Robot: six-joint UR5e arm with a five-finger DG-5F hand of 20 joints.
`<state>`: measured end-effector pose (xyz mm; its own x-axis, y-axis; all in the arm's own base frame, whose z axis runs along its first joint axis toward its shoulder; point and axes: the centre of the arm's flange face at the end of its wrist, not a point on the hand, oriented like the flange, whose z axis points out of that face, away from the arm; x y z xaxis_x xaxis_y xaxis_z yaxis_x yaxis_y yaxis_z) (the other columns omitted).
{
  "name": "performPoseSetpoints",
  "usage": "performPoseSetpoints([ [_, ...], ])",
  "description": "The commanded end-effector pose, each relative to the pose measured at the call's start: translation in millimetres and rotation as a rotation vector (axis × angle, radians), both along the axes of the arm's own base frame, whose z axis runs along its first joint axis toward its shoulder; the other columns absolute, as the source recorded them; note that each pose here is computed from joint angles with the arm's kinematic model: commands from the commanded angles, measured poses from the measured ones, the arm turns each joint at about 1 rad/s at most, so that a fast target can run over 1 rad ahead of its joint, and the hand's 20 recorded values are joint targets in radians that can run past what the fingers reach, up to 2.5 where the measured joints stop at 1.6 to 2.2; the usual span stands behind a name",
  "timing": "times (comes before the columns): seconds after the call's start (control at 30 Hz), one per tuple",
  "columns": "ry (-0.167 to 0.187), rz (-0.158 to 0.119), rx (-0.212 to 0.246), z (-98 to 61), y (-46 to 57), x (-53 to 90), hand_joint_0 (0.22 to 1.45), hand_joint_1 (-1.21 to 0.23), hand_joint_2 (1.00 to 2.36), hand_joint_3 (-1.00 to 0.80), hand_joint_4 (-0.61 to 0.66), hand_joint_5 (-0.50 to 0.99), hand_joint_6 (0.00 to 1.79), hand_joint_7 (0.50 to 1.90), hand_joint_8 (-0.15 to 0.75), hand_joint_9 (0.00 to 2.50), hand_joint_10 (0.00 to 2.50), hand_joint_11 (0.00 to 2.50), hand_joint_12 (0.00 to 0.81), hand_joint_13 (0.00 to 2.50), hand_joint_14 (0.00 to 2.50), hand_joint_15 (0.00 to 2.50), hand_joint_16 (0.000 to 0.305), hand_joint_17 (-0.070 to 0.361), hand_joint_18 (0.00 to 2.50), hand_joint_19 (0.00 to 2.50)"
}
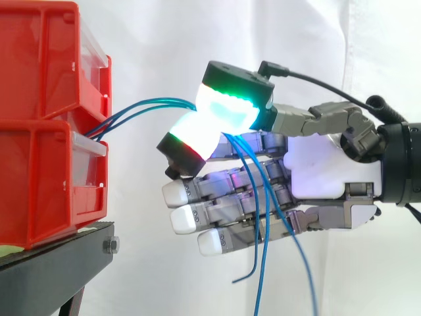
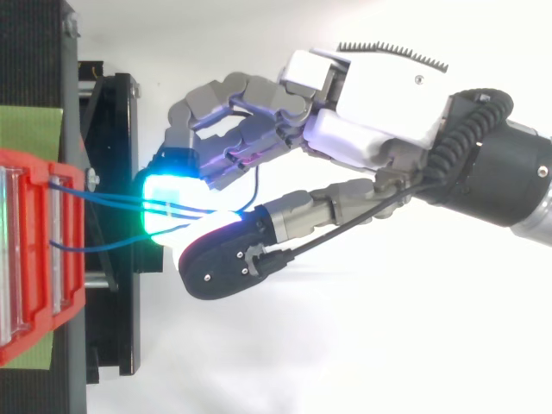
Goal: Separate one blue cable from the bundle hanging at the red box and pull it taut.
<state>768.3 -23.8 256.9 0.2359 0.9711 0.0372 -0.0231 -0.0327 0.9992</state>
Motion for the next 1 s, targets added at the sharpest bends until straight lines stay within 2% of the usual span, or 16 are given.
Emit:
performPoseSetpoints([
  [0.0, -0.001, 0.003, 0.006, -6.6, 0.6, 1.8, 0.76, -0.86, 1.01, -0.34, -0.01, -0.19, 0.94, 1.10, 0.342, 0.82, 0.01, 0.56, 0.353, 0.79, 0.01, 0.37, 0.040, 0.091, 0.71, 0.37],
  [0.1, -0.010, 0.003, 0.017, -7.9, 0.9, 3.1, 0.78, -0.89, 1.00, -0.50, 0.01, -0.19, 0.95, 1.01, 0.342, 0.85, 0.01, 0.59, 0.351, 0.81, 0.01, 0.38, 0.040, 0.091, 0.74, 0.37],
  [0.13, -0.010, 0.003, 0.017, -7.9, 0.9, 3.1, 0.77, -0.90, 1.00, -0.50, 0.03, -0.19, 0.95, 1.00, 0.342, 0.85, 0.01, 0.59, 0.349, 0.81, 0.01, 0.38, 0.041, 0.091, 0.75, 0.36],
  [0.27, -0.010, 0.004, 0.017, -7.9, 2.0, 3.1, 0.62, -0.90, 1.00, -0.50, 0.10, -0.18, 0.94, 0.92, 0.339, 0.86, 0.01, 0.60, 0.351, 0.81, 0.01, 0.40, 0.041, 0.092, 0.74, 0.39],
  [0.37, -0.010, 0.008, 0.017, -7.9, 3.4, 3.2, 0.53, -0.86, 1.00, -0.50, 0.12, -0.18, 0.91, 0.94, 0.358, 0.88, 0.01, 0.60, 0.365, 0.82, 0.01, 0.42, 0.044, 0.099, 0.75, 0.41],
  [0.4, -0.010, 0.008, 0.017, -7.9, 3.4, 3.2, 0.50, -0.80, 1.00, -0.50, 0.13, -0.18, 0.90, 0.93, 0.362, 0.89, 0.01, 0.60, 0.380, 0.83, 0.01, 0.42, 0.046, 0.104, 0.75, 0.41],
  [0.5, -0.008, 0.008, 0.017, -8.2, 3.3, 2.9, 0.52, -0.70, 1.00, -0.50, 0.12, -0.18, 0.89, 0.92, 0.371, 0.89, 0.01, 0.59, 0.380, 0.83, 0.01, 0.42, 0.046, 0.104, 0.74, 0.42],
  [0.67, -0.010, 0.008, 0.017, -7.9, 3.4, 3.2, 0.59, -0.64, 1.00, -0.48, 0.10, -0.18, 0.88, 0.96, 0.366, 0.90, 0.01, 0.59, 0.371, 0.82, 0.01, 0.43, 0.044, 0.099, 0.73, 0.46],
  [0.87, -0.010, 0.009, 0.017, -7.9, 4.6, 3.2, 0.64, -0.78, 1.02, -0.29, 0.08, -0.18, 0.90, 1.03, 0.364, 0.90, 0.01, 0.61, 0.378, 0.82, 0.01, 0.43, 0.045, 0.102, 0.74, 0.46],
  [0.93, -0.010, 0.009, 0.017, -7.9, 4.6, 3.2, 0.68, -0.87, 1.02, -0.29, 0.03, -0.18, 0.90, 1.11, 0.352, 0.88, 0.01, 0.62, 0.378, 0.82, 0.01, 0.43, 0.046, 0.102, 0.75, 0.45],
  [0.97, -0.010, 0.009, 0.017, -7.9, 4.6, 3.2, 0.70, -0.90, 1.01, -0.30, 0.03, -0.19, 0.92, 1.09, 0.354, 0.88, 0.02, 0.63, 0.374, 0.81, 0.01, 0.42, 0.046, 0.103, 0.75, 0.45],
])
